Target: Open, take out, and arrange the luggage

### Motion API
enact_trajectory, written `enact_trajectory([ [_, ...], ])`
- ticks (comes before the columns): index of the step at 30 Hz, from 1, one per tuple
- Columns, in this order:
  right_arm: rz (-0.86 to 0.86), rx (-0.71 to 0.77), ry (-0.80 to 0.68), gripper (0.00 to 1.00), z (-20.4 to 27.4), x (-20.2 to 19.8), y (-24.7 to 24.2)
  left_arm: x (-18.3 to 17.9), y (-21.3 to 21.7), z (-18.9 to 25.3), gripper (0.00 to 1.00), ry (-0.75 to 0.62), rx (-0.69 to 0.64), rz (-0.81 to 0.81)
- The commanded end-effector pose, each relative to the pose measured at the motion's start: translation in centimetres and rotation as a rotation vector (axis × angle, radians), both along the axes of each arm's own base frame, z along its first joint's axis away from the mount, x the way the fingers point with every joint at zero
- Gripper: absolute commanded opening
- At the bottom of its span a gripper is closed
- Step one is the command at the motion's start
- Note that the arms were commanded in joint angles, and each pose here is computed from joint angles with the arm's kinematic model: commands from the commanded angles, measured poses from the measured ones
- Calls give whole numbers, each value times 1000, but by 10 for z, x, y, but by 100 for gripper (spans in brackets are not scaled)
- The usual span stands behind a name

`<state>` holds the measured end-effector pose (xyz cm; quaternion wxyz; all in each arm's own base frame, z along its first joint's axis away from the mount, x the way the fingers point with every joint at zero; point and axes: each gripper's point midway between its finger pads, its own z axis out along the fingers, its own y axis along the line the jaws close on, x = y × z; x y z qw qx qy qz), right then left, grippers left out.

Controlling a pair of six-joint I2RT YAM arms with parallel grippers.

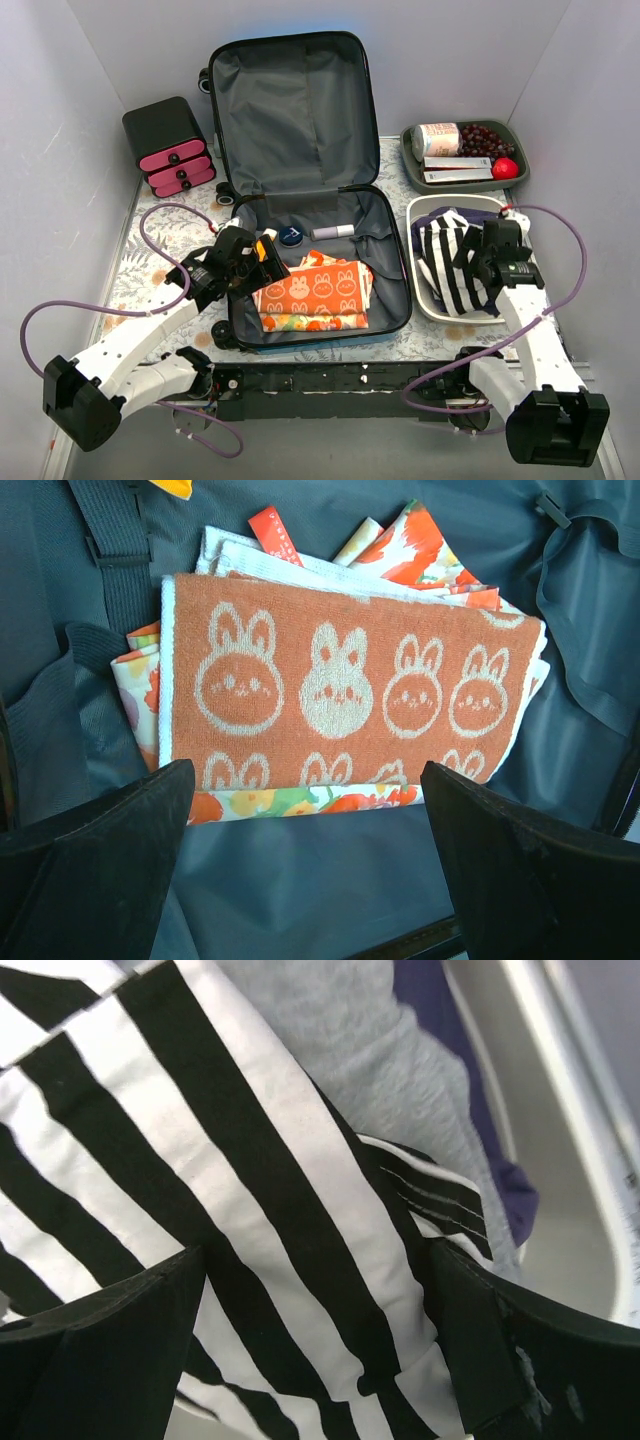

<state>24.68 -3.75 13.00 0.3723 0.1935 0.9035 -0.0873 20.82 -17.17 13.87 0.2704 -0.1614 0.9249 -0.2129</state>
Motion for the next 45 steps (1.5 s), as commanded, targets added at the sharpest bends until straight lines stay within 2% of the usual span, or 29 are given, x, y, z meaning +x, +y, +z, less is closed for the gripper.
enact_trajectory([
  [1,-20,199,-20,98,-33,-10,22,1,-1,13,98,-31,-22,2],
  [5,-21,294,-36,98,-54,-15,37,0,-2,11,98,-21,-18,-4],
  [8,-69,291,-72,98,-52,-11,31,-1,-1,10,98,-15,-12,-5],
  [12,-104,263,-140,98,-24,0,22,-2,3,12,98,-22,-5,2],
  [14,-102,200,-209,98,13,9,11,-4,4,14,98,-28,-10,5],
  [15,-28,137,-236,98,31,11,9,-4,5,14,98,-29,-9,6],
  [16,46,137,-299,98,59,19,16,-5,5,13,98,-27,-9,5],
  [18,211,107,-319,98,80,22,31,-4,5,13,98,-32,-10,7],
  [19,303,154,-337,98,96,22,49,-4,5,11,98,-27,-7,8],
  [22,559,246,-334,98,101,14,98,-3,5,8,98,-18,-2,13],
  [24,703,253,-309,98,99,5,132,-4,5,3,98,-3,0,17],
  [26,768,212,-284,98,102,-1,153,-5,5,1,98,6,-1,22],
  [27,872,222,-233,98,94,-14,183,-5,5,0,98,10,-1,25],
  [33,987,187,-79,98,39,-40,258,-10,8,1,98,21,-14,53],
  [36,931,150,-9,98,17,-35,269,-12,13,5,98,15,-14,70],
  [45,817,249,144,98,-39,-38,295,-12,12,7,98,11,-31,81],
])
